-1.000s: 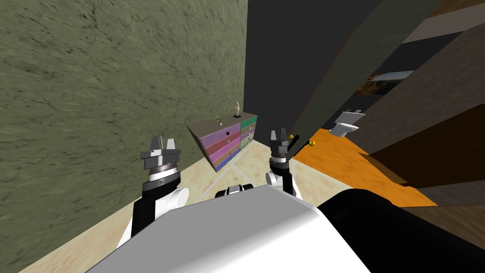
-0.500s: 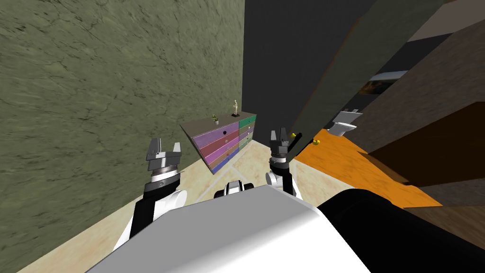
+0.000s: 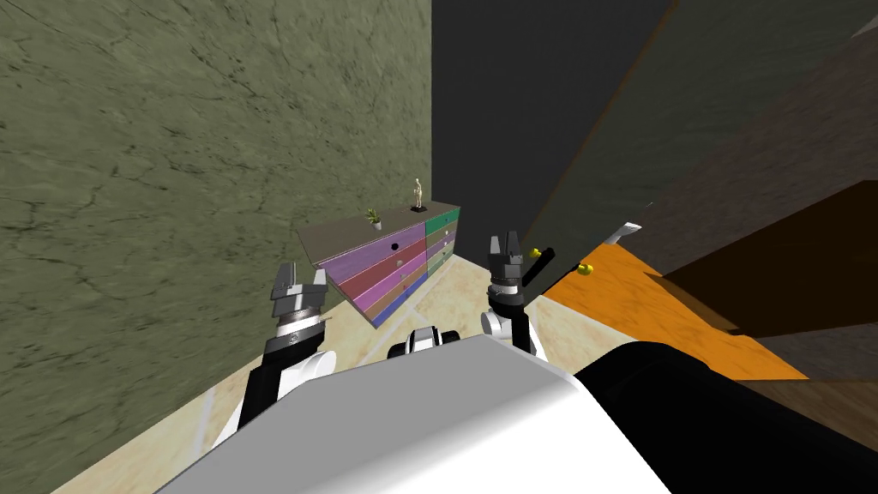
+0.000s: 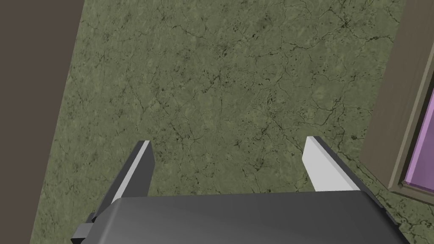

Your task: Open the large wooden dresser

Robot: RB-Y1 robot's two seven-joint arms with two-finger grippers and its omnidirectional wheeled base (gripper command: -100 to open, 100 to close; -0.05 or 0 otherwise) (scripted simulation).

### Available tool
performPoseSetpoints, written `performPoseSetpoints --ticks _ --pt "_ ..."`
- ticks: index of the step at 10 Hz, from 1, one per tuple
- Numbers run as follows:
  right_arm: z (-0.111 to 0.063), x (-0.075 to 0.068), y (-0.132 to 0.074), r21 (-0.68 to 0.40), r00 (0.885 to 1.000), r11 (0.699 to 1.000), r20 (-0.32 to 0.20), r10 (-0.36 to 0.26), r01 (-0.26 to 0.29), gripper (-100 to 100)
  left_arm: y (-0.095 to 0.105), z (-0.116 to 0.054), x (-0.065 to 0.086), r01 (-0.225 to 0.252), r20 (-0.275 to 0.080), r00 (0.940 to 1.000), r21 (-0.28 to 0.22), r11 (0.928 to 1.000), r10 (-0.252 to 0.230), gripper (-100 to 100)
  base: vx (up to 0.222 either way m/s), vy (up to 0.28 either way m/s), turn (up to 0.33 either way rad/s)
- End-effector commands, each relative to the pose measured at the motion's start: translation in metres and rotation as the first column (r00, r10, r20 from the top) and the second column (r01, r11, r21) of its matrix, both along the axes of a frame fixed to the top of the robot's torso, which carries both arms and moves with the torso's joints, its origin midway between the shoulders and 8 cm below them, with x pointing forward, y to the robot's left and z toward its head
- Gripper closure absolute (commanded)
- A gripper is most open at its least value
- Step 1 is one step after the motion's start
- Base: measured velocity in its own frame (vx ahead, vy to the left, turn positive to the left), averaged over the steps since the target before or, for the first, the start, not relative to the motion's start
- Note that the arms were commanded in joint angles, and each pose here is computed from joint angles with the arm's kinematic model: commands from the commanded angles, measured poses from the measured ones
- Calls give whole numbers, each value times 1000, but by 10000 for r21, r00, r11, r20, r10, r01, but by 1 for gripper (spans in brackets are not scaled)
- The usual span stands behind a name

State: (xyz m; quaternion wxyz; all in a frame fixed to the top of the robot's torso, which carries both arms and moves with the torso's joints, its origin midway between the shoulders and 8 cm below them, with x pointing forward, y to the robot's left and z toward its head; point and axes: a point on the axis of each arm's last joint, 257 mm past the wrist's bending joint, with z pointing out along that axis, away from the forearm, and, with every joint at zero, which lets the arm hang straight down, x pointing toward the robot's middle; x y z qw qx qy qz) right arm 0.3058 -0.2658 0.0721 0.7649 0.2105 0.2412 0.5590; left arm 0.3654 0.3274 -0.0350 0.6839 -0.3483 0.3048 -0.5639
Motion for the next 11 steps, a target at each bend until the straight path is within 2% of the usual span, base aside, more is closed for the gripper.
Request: performPoseSetpoints --ticks 1,4,5,6,8,9,10,11 --pt "0 0 0 0 10000 10000 0 0 0 0 15 -21 1 -319 -357 9989 -209 9993 311 -100 136 -63 -57" --pt "0 0 0 0 10000 10000 0 0 0 0 31 -45 0 -681 -748 9951 -441 9967 647 -100 148 -89 -41" --pt "0 0 0 0 10000 10000 0 0 0 0 41 -59 -2 -903 -987 9915 -555 9944 845 -100 191 -138 -72" --pt "0 0 0 1 10000 10000 0 0 0 0 45 -66 -3 -1007 -1102 9895 -597 9931 937 -100 189 -116 -47" --pt "0 0 0 0 10000 10000 0 0 0 0 64 -92 -8 -1433 -1569 9789 -721 9871 1307 -100 198 -97 -75" --pt "0 0 0 0 10000 10000 0 0 0 0 69 -100 -10 -1554 -1694 9754 -752 9850 1410 -100 189 -97 -48" --pt "0 0 0 0 10000 10000 0 0 0 0 80 -115 -14 -1826 -1962 9668 -818 9798 1638 -100 234 -101 -63" --pt "0 0 0 0 10000 10000 -1 0 0 0 85 -124 -17 -1978 -2107 9615 -852 9765 1763 -100 228 -106 -60"
